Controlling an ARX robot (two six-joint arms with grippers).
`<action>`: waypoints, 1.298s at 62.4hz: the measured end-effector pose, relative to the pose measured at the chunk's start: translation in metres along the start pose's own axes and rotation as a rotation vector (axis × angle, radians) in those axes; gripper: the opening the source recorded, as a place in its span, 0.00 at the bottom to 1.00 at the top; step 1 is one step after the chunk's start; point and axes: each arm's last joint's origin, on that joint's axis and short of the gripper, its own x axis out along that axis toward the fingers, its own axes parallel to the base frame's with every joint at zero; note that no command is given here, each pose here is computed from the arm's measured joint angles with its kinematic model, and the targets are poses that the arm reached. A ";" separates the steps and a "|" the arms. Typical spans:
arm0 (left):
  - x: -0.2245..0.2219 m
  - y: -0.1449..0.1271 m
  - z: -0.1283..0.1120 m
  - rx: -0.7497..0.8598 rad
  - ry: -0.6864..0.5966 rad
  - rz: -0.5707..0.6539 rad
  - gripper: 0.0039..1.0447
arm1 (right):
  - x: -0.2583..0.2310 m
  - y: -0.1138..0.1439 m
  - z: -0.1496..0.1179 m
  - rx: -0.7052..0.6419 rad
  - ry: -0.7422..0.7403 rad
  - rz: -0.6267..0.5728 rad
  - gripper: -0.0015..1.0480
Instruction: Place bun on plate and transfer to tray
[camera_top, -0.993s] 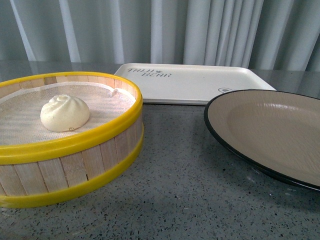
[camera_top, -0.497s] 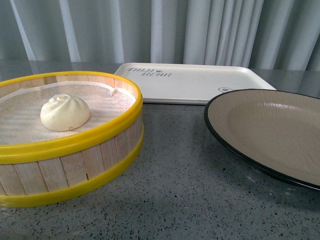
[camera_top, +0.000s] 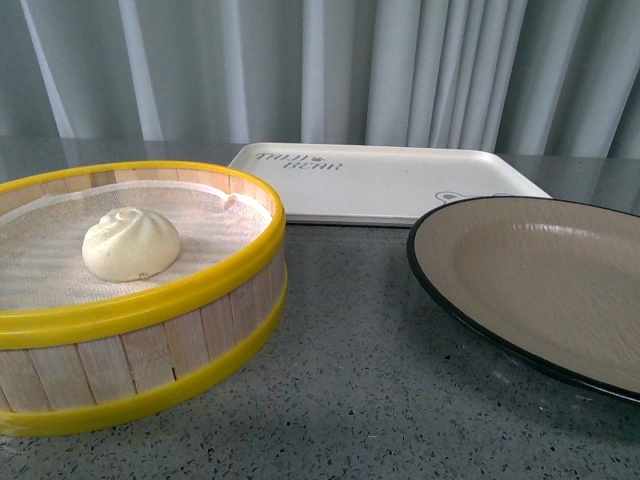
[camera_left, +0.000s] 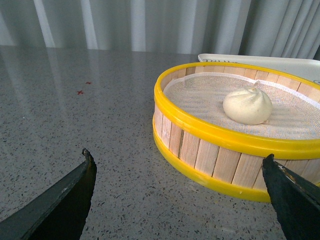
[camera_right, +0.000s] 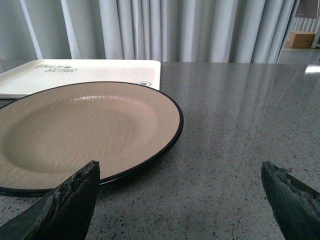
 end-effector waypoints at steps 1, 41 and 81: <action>0.000 0.000 0.000 0.000 0.000 0.000 0.94 | 0.000 0.000 0.000 0.000 0.000 0.000 0.92; 0.022 0.010 0.027 -0.157 -0.001 0.415 0.94 | 0.000 0.000 0.000 0.000 0.000 0.000 0.92; 0.176 -0.068 0.116 0.188 0.276 -0.133 0.94 | 0.000 0.000 0.000 0.000 0.000 0.000 0.92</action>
